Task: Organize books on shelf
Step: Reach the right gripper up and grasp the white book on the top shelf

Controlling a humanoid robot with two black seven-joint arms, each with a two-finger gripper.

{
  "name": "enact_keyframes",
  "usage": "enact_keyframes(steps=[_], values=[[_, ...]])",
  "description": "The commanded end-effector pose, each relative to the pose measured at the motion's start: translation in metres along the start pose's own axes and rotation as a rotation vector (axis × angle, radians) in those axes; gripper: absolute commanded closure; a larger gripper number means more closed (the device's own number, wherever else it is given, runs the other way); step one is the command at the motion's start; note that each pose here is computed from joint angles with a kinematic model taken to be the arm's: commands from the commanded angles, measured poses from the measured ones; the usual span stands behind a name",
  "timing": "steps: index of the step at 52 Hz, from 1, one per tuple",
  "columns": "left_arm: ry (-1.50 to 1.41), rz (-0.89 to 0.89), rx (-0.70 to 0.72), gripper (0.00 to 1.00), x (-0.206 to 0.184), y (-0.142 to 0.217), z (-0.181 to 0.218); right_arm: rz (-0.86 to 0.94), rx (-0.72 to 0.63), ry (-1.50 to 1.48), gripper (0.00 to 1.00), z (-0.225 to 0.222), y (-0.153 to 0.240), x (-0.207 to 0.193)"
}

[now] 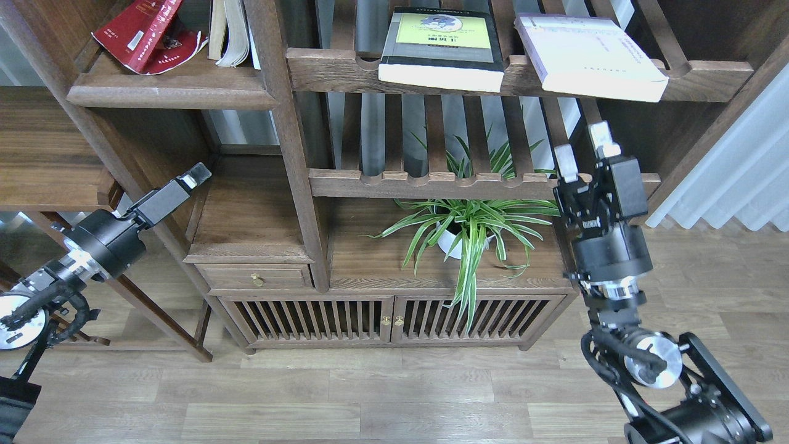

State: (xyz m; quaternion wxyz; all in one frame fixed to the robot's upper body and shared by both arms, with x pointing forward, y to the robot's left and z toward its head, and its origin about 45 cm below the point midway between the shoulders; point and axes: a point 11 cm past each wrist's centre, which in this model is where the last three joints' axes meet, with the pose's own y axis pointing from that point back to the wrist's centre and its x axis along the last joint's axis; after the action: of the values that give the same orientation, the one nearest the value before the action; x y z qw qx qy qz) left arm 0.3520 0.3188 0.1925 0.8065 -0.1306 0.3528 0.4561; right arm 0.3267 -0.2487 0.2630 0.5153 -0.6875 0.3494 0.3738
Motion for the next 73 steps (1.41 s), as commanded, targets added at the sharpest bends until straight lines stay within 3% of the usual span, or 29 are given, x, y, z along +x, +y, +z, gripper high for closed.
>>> enact_keyframes(steps=[1,37,48,60,63,64,73], values=[[-0.006,0.005,0.003,0.0,0.001,0.001,0.001,0.034,0.004,0.01,0.01,-0.002,-0.005,0.005],[-0.027,0.022,-0.012,0.0,0.005,0.004,0.009,0.2,0.134,0.071,0.02,-0.048,-0.029,0.016],[-0.028,0.023,-0.022,0.0,0.005,0.006,0.012,0.199,0.141,0.068,0.09,-0.049,-0.031,0.015],[-0.026,0.026,-0.022,0.0,0.006,0.006,0.012,0.208,0.144,0.067,0.24,-0.049,-0.033,0.016],[-0.026,0.026,-0.022,0.0,0.006,0.006,0.012,0.214,0.152,0.067,0.31,-0.05,-0.032,0.016],[-0.024,0.032,-0.021,0.0,0.008,0.006,0.011,0.213,0.177,0.062,0.42,-0.053,-0.032,0.016],[-0.022,0.036,-0.022,0.0,0.01,0.007,0.011,0.216,0.197,0.047,0.58,-0.055,-0.031,0.016]])
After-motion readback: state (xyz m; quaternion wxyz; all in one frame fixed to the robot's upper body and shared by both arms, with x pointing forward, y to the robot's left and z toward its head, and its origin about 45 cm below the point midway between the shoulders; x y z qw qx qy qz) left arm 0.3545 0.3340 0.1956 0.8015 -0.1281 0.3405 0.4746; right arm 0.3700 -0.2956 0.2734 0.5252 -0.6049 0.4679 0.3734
